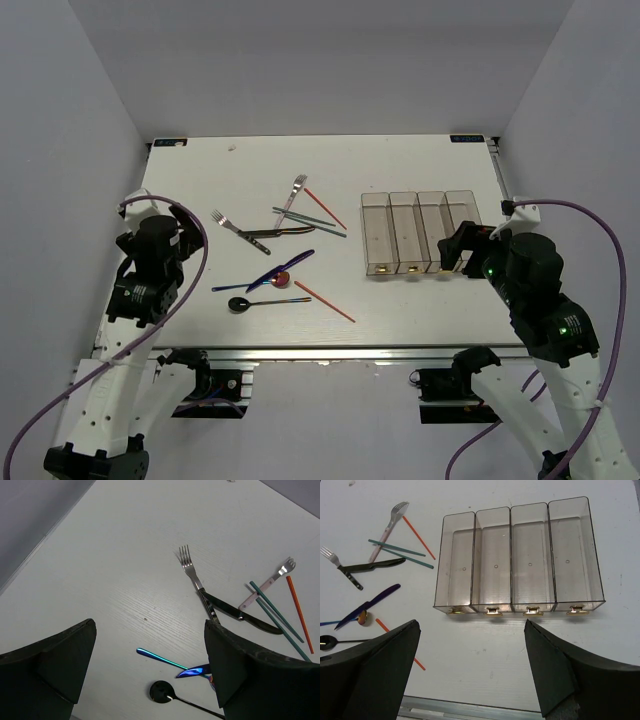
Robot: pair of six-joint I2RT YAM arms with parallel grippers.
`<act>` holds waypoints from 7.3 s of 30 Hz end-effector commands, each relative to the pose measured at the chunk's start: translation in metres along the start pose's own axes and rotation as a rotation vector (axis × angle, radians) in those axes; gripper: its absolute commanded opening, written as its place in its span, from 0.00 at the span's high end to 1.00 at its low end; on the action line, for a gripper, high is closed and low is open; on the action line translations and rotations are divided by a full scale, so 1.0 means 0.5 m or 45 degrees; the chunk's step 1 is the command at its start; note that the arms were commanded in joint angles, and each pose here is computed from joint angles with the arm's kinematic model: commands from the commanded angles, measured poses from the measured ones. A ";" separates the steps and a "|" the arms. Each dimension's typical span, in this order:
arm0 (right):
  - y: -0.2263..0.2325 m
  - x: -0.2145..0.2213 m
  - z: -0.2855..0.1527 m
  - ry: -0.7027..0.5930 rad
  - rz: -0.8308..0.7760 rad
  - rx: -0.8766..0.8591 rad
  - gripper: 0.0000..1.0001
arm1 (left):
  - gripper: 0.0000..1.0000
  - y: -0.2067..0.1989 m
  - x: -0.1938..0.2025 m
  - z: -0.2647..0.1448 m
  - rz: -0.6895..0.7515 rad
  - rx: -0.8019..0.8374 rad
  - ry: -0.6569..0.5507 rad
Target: Sort the eating utensils into containers
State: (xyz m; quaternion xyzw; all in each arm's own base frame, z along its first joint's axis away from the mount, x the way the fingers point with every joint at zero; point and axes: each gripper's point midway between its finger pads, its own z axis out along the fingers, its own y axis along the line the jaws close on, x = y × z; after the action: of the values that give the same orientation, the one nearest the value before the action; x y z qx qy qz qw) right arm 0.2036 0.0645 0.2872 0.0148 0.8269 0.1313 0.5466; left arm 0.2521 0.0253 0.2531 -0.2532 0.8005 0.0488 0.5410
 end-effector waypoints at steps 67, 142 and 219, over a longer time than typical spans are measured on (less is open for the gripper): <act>0.346 0.403 0.278 0.827 -0.705 -0.368 1.00 | 0.02 -0.016 0.038 0.039 -0.013 0.020 0.028; 0.372 0.080 0.764 0.444 -0.416 -0.317 1.00 | 0.02 -0.040 0.067 0.068 0.019 0.093 0.127; 0.502 0.344 0.774 0.567 -0.951 -0.807 0.55 | 0.02 -0.066 0.083 0.069 0.030 0.182 0.173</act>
State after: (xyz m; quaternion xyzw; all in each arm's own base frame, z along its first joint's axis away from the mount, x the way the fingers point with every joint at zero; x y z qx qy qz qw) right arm 0.4487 0.4021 0.0379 -0.4642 0.8066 0.1665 0.3260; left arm 0.2839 -0.0059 0.2053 -0.2097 0.8443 -0.0147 0.4930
